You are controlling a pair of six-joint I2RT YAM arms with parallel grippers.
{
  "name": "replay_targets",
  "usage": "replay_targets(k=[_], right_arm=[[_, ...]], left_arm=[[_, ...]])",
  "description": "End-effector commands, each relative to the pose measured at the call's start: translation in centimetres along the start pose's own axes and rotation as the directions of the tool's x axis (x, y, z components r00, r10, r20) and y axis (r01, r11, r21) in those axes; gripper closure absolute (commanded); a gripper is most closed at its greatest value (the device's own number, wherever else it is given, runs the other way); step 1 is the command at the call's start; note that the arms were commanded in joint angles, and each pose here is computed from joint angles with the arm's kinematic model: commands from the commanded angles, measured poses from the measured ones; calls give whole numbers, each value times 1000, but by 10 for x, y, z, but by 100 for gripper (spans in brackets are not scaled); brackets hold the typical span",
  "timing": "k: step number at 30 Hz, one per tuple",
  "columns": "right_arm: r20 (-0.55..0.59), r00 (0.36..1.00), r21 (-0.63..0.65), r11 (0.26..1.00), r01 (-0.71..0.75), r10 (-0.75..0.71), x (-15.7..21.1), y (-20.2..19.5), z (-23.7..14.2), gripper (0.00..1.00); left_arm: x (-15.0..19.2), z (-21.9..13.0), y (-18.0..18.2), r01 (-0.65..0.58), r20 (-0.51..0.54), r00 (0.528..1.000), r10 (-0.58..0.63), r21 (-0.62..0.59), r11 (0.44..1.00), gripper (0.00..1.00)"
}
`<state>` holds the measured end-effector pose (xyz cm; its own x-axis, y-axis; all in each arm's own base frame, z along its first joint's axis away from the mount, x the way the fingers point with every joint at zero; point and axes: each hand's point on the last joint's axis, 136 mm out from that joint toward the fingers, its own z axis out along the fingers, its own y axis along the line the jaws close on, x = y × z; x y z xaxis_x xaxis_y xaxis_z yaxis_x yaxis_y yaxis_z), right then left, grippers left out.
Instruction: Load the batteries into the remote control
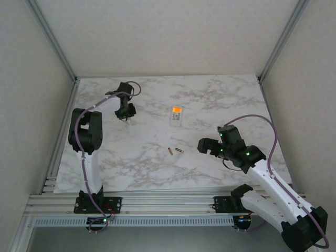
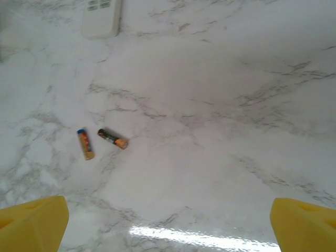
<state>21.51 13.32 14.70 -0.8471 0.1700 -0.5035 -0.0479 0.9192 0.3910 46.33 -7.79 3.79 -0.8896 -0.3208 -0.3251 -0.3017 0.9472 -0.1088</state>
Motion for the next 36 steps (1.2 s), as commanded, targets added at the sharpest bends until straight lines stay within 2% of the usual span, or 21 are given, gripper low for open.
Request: replay_targets(k=[1, 4, 7, 9, 11, 14, 16, 17, 21, 27, 36], right_arm=[[97, 994, -172, 982, 73, -57, -26, 44, -11, 1], [239, 958, -247, 945, 217, -158, -47, 87, -20, 1], [379, 871, -264, 866, 425, -312, -55, 142, -25, 1], [475, 765, -195, 796, 573, -434, -60, 173, -25, 1], [567, 605, -64, 702, 709, -559, -65, 199, -21, 1], [639, 375, 135, 577, 806, -672, -74, 218, -2, 1], [646, 260, 214, 497, 841, -717, -73, 227, 12, 3], [638, 227, 241, 470, 849, -736, -74, 230, 18, 6], [629, 177, 307, 451, 838, -757, -84, 239, 27, 19], [626, 169, 338, 461, 820, -761, -92, 249, 41, 47], [591, 171, 386, 463, 798, -788, -104, 257, 59, 69]], left_arm=[[3, -56, -30, 31, 69, 997, -39, 112, 993, 83], [16, -83, -50, 62, 105, 991, -78, 153, 986, 84], [29, -108, -72, 101, 125, 984, -125, 185, 978, 84], [39, -124, -88, 132, 120, 980, -162, 223, 966, 84], [48, -143, -106, 155, 111, 975, -192, 279, 948, 83], [58, -164, -121, 186, 94, 968, -231, 349, 919, 83], [60, -176, -125, 206, 84, 963, -257, 387, 899, 83], [60, -183, -127, 211, 84, 960, -266, 405, 890, 83], [62, -197, -127, 232, 80, 953, -294, 434, 871, 83], [65, -207, -130, 282, 37, 940, -339, 472, 835, 83], [68, -220, -136, 313, -6, 932, -363, 517, 797, 81]])
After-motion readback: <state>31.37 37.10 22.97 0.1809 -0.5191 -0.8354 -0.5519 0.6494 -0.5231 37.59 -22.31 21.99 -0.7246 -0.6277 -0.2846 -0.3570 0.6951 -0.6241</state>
